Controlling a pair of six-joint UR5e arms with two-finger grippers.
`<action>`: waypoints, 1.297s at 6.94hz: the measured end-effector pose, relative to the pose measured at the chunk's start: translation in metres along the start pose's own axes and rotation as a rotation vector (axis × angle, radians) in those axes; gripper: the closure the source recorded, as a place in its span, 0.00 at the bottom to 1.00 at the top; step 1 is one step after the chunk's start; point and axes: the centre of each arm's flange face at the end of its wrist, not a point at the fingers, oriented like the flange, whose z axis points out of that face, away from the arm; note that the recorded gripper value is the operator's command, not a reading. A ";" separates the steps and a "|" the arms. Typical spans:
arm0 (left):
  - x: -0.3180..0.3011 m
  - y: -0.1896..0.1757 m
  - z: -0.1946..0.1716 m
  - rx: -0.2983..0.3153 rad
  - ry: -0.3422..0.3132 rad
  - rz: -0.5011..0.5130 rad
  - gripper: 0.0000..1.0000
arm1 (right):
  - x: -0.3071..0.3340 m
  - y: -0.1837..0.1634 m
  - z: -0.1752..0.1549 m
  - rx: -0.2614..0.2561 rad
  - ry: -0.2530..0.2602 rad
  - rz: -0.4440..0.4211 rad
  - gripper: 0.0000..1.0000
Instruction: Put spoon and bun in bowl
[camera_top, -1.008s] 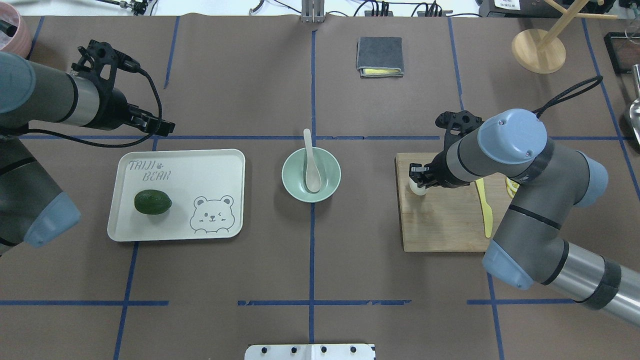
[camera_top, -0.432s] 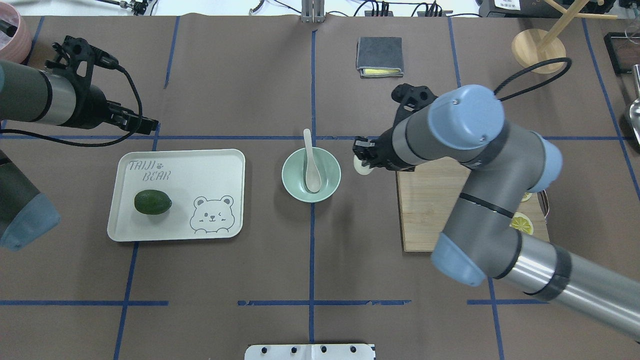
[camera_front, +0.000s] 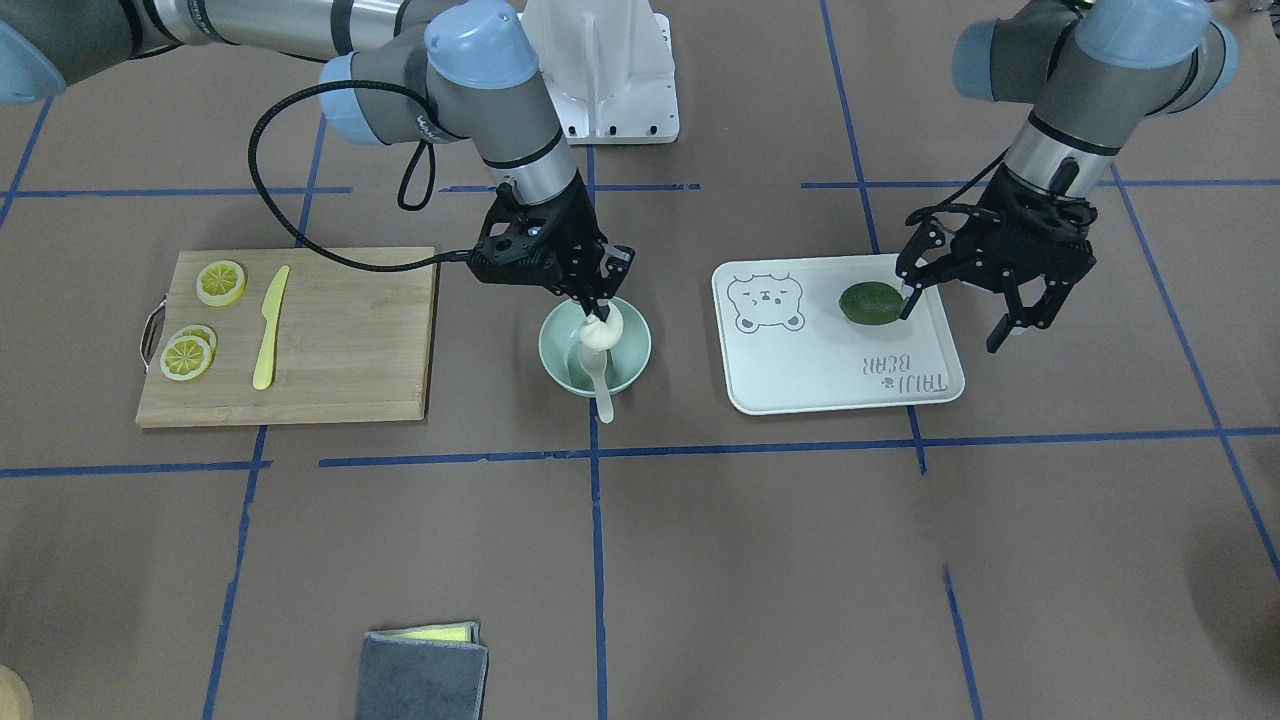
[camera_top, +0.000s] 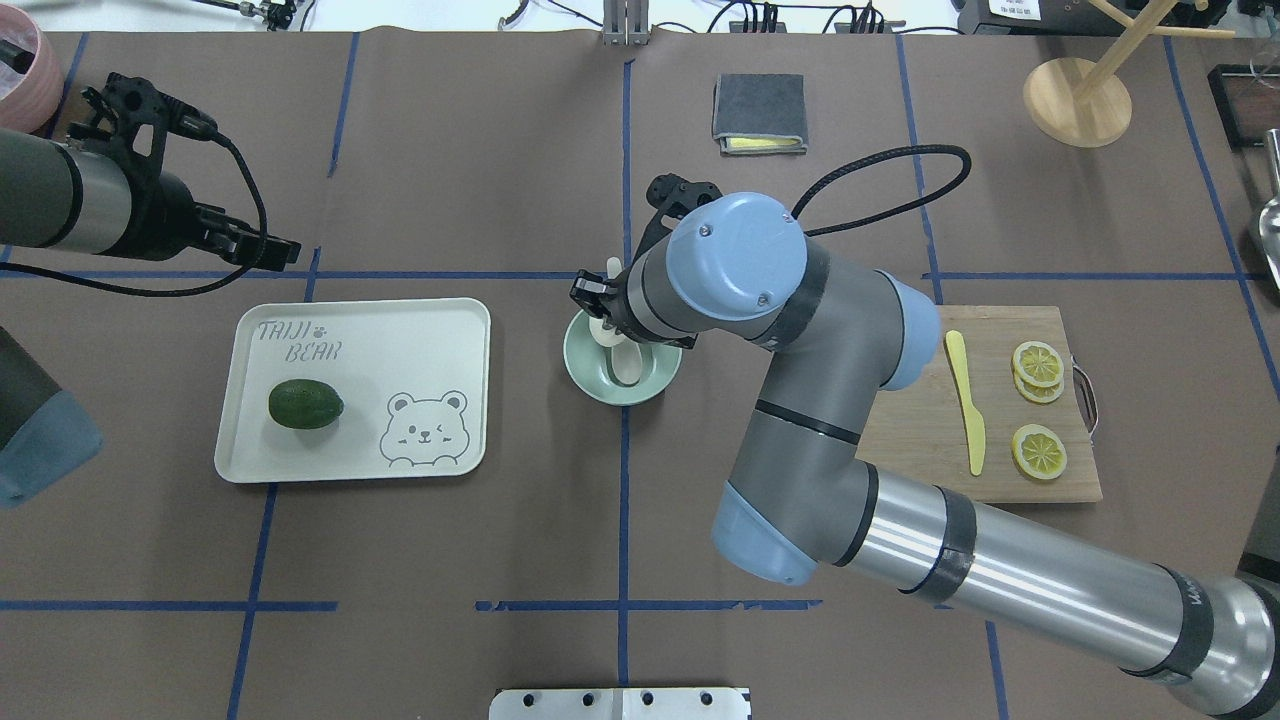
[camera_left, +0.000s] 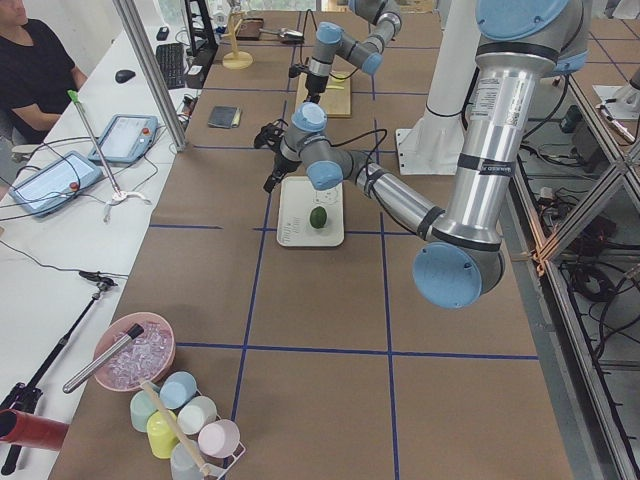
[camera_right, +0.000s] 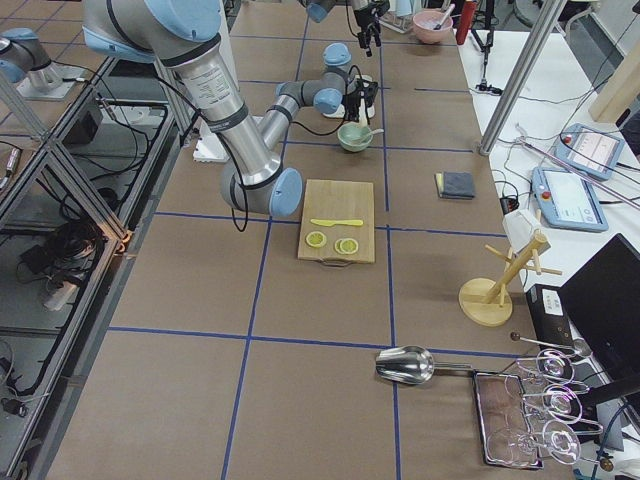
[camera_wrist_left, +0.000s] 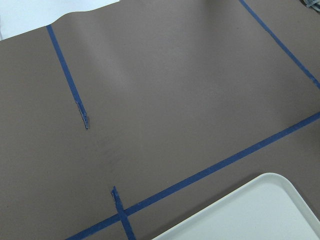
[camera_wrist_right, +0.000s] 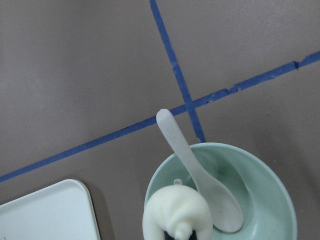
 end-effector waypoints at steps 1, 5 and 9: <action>0.000 0.000 0.000 0.001 -0.001 0.000 0.01 | -0.003 0.003 0.002 -0.002 0.001 0.004 0.45; 0.000 -0.001 0.000 0.003 -0.002 -0.008 0.01 | 0.006 0.005 0.009 -0.005 0.024 0.025 0.00; -0.027 0.025 0.002 -0.036 -0.030 0.010 0.01 | 0.104 -0.056 -0.039 -0.031 0.054 0.041 0.00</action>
